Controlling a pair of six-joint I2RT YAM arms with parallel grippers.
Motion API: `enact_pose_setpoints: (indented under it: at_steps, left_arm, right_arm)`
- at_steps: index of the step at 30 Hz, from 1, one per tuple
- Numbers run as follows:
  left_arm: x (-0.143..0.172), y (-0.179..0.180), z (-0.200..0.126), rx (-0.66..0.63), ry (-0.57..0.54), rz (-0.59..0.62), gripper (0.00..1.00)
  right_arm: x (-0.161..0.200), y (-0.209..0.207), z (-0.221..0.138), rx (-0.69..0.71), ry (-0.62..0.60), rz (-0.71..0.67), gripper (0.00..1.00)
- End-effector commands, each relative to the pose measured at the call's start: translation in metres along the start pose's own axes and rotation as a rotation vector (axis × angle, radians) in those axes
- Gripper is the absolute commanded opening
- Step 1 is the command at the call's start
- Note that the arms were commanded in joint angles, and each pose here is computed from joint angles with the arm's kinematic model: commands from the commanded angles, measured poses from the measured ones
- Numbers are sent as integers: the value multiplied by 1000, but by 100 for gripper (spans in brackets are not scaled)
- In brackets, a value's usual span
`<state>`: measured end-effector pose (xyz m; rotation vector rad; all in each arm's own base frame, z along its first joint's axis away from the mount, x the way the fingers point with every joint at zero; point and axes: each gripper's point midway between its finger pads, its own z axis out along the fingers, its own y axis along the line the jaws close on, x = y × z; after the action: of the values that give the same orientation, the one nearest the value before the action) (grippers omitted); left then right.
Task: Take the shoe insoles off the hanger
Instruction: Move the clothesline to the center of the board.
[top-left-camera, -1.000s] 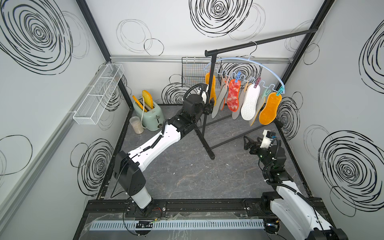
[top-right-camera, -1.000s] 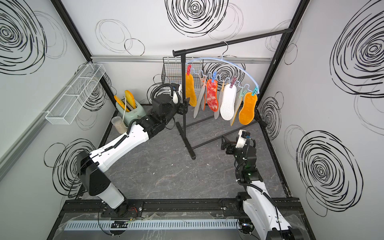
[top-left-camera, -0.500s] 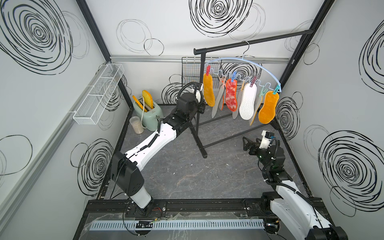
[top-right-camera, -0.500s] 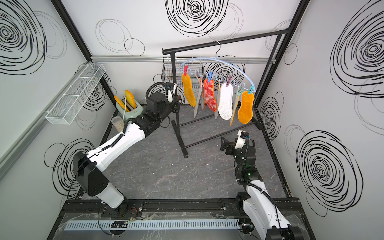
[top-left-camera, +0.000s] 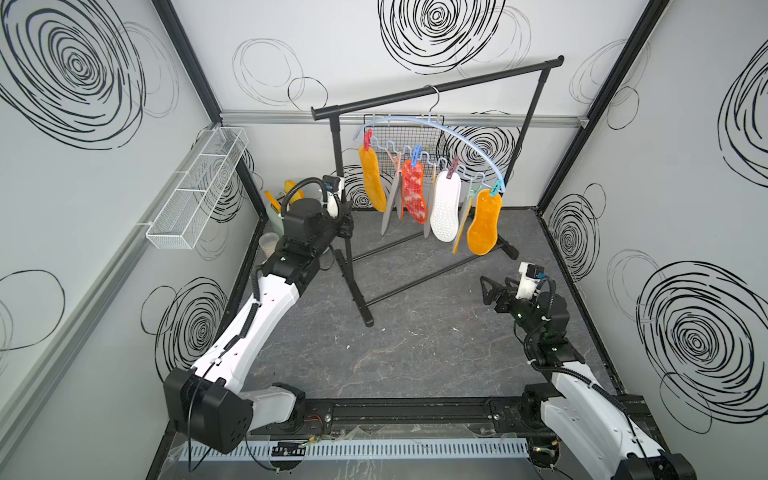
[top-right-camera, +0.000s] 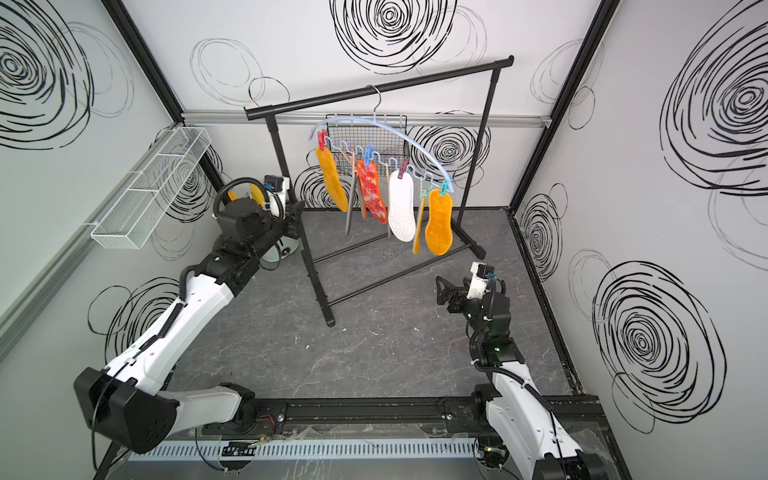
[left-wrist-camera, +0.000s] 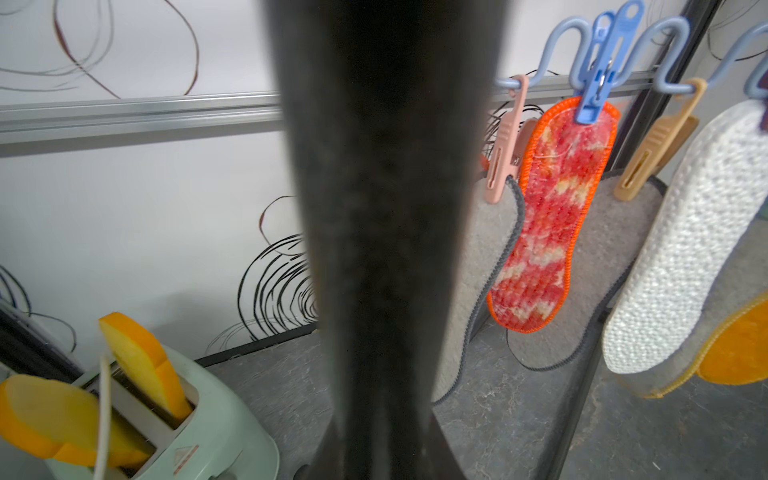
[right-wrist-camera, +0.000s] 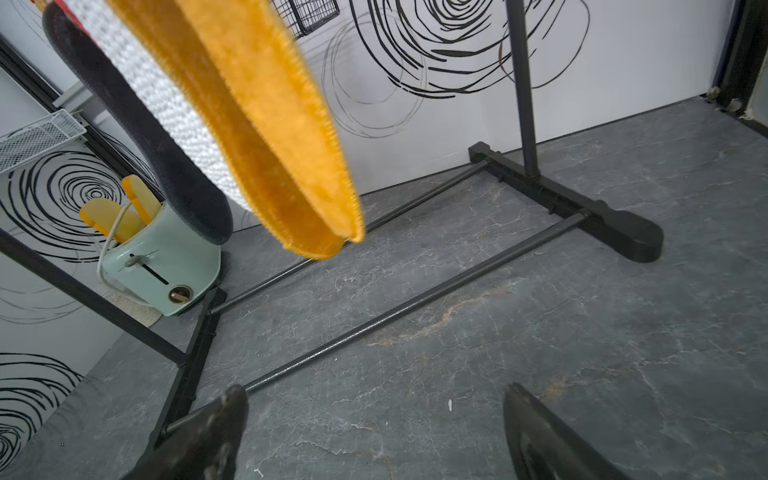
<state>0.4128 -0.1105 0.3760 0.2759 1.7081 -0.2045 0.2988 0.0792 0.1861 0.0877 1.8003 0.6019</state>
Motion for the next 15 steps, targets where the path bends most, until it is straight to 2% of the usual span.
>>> enact_pose_setpoints:
  at_steps: [1, 5, 7, 15]
  left_arm:
    - [-16, -1, -27, 83, -108, 93, 0]
    - [-14, 1, -48, 150, -156, 134, 0]
    - [-13, 1, -49, 172, -148, 124, 0]
    - [-7, -27, -50, 412, -134, 124, 0]
  right_arm:
    - [5, 5, -3, -27, 10, 11, 97]
    - [2, 7, -4, -24, 10, 0, 97]
    - [1, 7, -6, -23, 7, -6, 97]
    - [-5, 10, -14, -22, -13, -28, 97]
